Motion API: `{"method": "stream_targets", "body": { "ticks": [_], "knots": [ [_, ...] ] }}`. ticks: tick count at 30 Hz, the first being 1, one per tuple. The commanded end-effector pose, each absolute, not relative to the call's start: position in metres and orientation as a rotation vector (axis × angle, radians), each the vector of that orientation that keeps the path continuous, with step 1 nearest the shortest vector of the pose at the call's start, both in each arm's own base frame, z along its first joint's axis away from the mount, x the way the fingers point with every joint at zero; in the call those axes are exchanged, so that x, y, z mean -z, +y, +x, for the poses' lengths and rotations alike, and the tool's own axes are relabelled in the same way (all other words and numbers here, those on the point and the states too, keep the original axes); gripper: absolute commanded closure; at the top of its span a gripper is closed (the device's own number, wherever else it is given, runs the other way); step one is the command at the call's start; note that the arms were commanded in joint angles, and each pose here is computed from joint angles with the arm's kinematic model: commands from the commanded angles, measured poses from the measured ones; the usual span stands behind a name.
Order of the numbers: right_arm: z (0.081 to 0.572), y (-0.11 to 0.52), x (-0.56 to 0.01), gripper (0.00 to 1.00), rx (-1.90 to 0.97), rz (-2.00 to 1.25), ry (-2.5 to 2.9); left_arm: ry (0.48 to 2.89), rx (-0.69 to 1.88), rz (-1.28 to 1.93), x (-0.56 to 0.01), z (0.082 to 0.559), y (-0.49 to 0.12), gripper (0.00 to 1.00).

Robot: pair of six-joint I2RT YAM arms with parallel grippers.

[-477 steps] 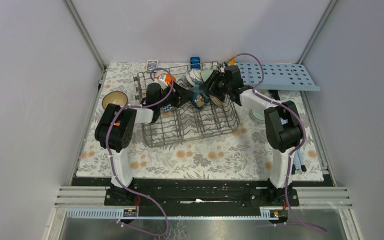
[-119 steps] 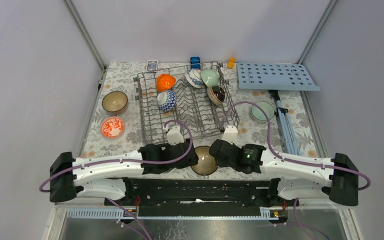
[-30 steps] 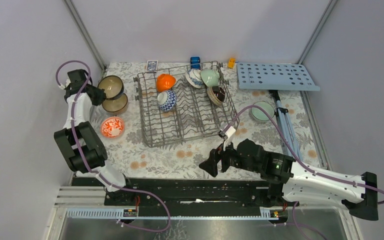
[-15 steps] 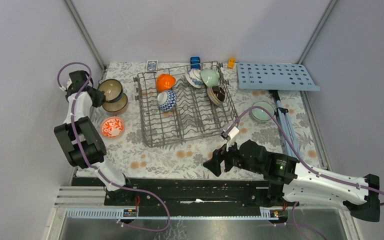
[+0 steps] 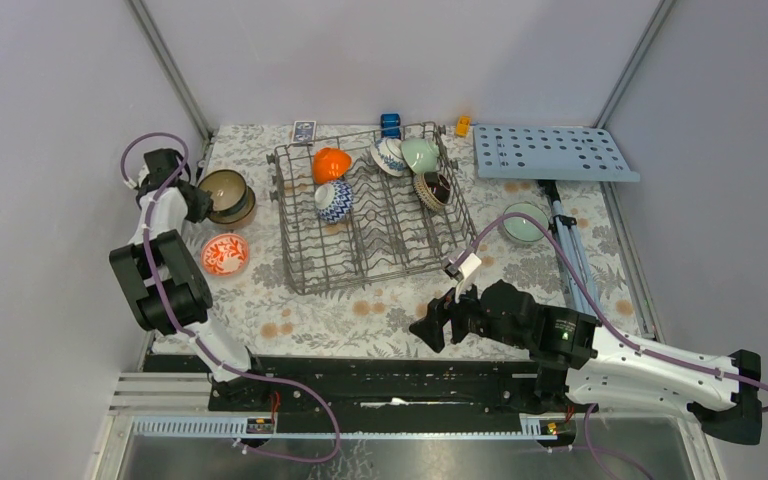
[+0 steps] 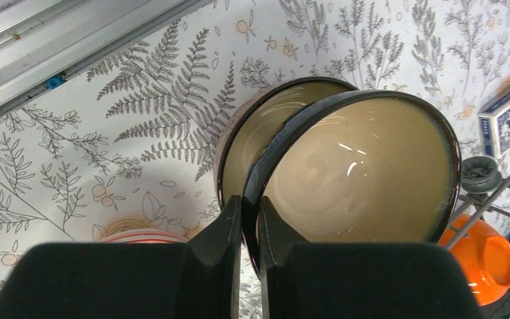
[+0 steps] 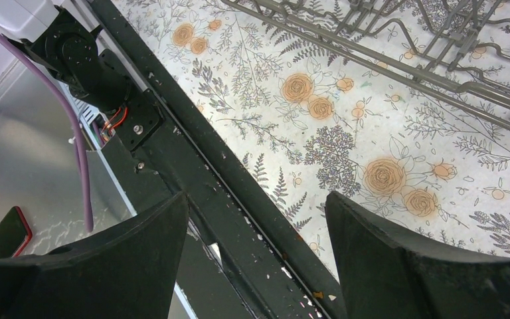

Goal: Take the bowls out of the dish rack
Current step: Place the bowl with the bowl.

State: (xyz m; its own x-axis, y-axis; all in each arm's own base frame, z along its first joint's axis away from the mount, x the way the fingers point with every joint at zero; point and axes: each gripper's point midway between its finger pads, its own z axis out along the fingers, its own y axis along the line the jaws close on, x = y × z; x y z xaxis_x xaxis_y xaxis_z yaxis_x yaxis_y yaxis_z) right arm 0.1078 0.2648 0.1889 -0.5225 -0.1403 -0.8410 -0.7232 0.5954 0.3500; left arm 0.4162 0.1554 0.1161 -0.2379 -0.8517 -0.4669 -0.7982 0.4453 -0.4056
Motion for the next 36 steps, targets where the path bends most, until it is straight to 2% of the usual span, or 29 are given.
{"method": "stream_targets", "body": {
  "ticks": [1, 23, 28, 36],
  "knots": [
    [0.110, 0.267, -0.203, 0.18, -0.919, -0.657, 1.974, 1.947, 0.122, -1.319, -0.137, 0.436, 0.170, 1.00],
    [0.109, 0.266, -0.197, 0.18, -0.934, -0.628, 1.997, 2.034, 0.125, -1.323, -0.109, 0.436, 0.165, 1.00],
    [0.109, 0.266, -0.197, 0.18, -0.931, -0.629, 1.997, 2.044, 0.125, -1.301, -0.110, 0.437, 0.162, 0.84],
    [0.110, 0.264, -0.197, 0.18, -0.925, -0.623, 1.996, 2.061, 0.130, -1.282, -0.108, 0.440, 0.158, 0.77]
  ]
}}
